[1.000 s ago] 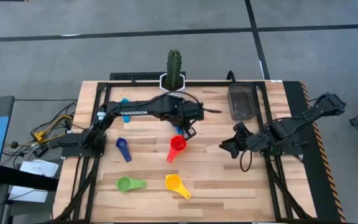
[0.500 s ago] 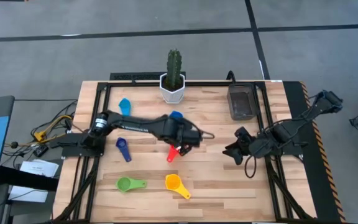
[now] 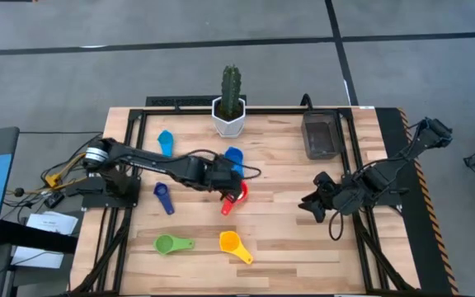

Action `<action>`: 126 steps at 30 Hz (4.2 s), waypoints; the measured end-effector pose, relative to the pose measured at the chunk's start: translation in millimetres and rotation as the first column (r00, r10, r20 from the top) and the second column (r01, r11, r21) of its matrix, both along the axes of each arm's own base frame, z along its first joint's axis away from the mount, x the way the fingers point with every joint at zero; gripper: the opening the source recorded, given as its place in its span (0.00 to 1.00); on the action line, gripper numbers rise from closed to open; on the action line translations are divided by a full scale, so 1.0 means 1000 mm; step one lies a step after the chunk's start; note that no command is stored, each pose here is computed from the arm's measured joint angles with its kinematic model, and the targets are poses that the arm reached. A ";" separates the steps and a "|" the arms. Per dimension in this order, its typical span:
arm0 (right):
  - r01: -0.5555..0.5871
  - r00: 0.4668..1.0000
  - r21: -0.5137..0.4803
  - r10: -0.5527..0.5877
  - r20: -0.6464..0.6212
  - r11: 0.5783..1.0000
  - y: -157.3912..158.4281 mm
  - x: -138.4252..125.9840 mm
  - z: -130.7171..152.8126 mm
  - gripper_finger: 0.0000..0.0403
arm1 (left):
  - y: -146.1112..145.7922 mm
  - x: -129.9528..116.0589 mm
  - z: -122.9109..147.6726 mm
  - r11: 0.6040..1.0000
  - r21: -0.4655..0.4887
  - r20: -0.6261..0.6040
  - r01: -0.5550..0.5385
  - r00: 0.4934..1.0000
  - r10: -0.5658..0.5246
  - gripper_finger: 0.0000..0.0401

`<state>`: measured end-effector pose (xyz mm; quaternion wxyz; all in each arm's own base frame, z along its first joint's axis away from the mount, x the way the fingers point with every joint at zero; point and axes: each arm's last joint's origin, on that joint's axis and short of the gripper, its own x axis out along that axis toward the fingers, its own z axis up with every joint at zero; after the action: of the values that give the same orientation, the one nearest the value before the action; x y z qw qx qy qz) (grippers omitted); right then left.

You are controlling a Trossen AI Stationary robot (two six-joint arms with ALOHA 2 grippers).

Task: Nest measuring cups in basket
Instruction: Stack the blue measuring cup on top of the red measuring cup

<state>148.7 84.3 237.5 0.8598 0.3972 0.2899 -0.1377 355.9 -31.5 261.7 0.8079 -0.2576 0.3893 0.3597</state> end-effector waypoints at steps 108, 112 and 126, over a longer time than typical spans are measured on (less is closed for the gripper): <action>0.189 0.980 0.051 -0.186 -0.072 0.981 -0.047 0.018 -0.003 0.30 | 0.107 0.034 0.066 0.837 0.013 -0.167 0.547 0.827 -0.537 0.00; 0.189 0.980 0.050 -0.186 -0.072 0.981 -0.047 0.018 -0.003 0.30 | 0.083 0.038 0.066 0.806 0.009 -0.160 0.592 0.796 -0.583 0.00; 0.209 0.976 0.035 -0.206 -0.069 0.977 -0.054 0.019 -0.002 0.30 | 0.051 0.041 0.005 0.901 -0.075 -0.158 0.426 0.888 -0.433 0.00</action>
<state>167.9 30.5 235.0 0.8223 0.4387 0.2773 -0.2333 397.4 19.1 267.0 0.8260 -0.1488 0.5111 0.1853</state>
